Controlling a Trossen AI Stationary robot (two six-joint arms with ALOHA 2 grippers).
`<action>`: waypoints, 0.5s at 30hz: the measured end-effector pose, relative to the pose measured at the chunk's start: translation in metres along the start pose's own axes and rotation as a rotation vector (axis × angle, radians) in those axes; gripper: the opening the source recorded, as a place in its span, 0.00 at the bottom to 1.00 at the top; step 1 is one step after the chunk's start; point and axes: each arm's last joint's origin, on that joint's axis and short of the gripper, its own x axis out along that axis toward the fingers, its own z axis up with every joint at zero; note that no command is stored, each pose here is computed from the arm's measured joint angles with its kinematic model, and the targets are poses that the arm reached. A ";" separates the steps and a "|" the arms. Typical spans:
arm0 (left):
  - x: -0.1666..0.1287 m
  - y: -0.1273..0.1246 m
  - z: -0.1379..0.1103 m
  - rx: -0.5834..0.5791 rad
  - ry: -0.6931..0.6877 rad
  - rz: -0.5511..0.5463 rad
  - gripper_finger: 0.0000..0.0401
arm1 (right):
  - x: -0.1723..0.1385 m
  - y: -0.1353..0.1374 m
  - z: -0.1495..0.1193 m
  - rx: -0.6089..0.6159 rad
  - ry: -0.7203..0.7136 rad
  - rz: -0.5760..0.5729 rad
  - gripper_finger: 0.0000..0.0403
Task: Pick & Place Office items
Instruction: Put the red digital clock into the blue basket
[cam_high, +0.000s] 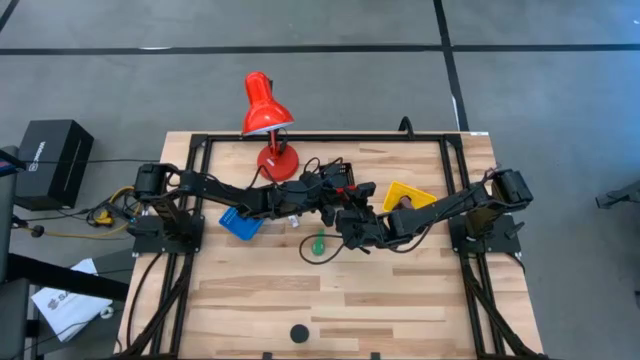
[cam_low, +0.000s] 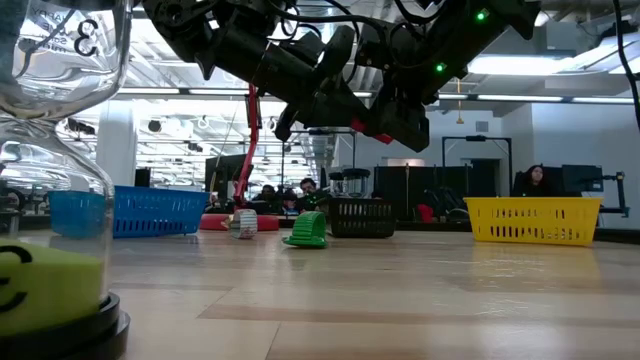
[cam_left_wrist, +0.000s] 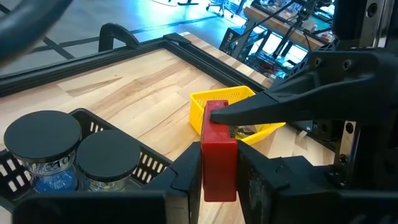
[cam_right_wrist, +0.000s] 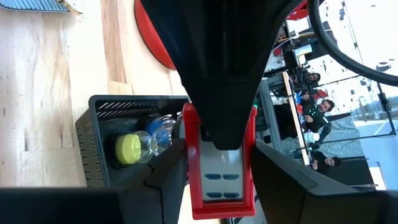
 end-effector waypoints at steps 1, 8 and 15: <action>0.000 0.000 0.000 0.002 0.000 0.000 0.18 | 0.000 0.000 0.000 0.000 0.000 -0.002 0.41; 0.000 0.000 0.000 0.003 0.001 0.000 0.18 | 0.000 -0.001 0.000 0.001 0.008 -0.025 0.52; 0.000 0.000 0.000 0.002 0.002 0.000 0.18 | -0.001 -0.001 0.000 0.000 0.008 -0.027 0.59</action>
